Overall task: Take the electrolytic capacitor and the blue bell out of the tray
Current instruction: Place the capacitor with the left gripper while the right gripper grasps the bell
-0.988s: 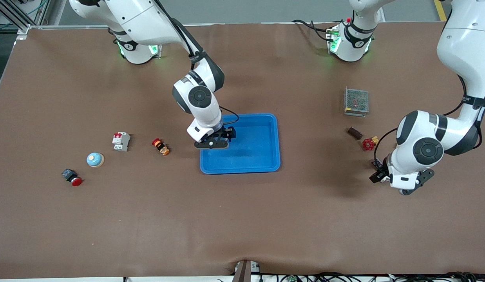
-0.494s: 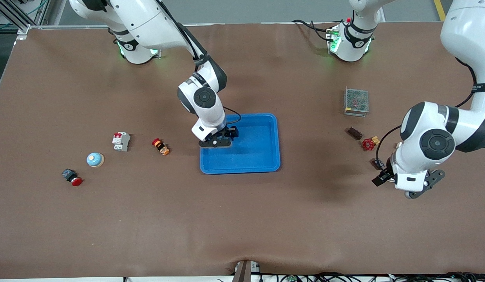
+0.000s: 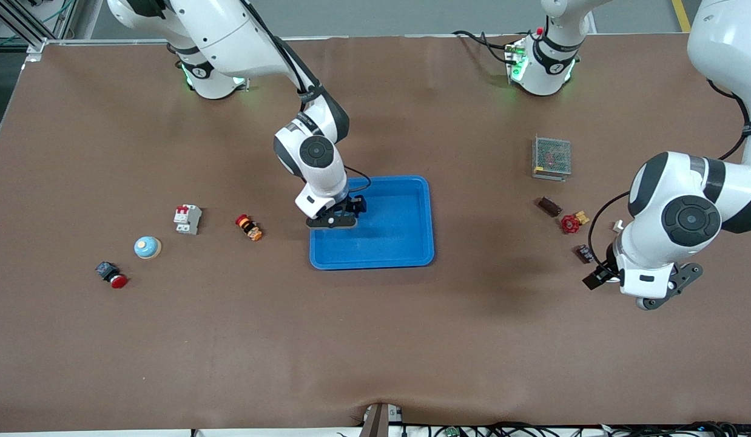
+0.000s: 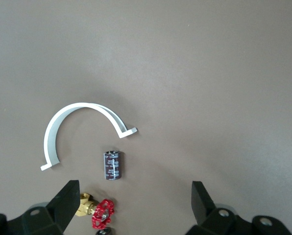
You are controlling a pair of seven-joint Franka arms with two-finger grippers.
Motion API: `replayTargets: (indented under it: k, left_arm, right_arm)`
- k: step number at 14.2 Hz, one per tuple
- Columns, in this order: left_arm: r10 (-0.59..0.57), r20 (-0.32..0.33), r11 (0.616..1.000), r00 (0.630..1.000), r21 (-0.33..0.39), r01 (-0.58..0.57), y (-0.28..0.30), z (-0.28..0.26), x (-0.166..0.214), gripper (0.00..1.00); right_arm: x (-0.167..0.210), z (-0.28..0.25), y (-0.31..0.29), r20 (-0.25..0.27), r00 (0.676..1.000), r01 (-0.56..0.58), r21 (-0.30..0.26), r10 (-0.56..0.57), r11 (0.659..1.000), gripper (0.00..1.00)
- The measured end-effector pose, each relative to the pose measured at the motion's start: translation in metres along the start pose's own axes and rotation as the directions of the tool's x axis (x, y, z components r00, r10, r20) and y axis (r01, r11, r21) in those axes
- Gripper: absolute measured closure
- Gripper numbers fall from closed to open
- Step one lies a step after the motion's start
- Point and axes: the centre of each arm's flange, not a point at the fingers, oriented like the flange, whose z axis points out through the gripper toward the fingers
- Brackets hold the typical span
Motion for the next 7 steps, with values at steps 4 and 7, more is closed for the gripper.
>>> replayTargets:
  k: [4,7]
  left_arm:
    - [0.052,-0.011,0.998,0.999,-0.03,-0.053,0.012,-0.025,-0.007,0.0]
    - [0.098,-0.022,0.994,0.995,-0.054,-0.099,0.028,-0.052,-0.026,0.0]
  right_arm:
    - [-0.003,0.004,0.002,0.0,1.0,0.002,0.0,-0.002,1.0,0.0]
    - [-0.005,0.005,0.002,-0.006,1.0,0.003,0.005,-0.003,1.0,0.0]
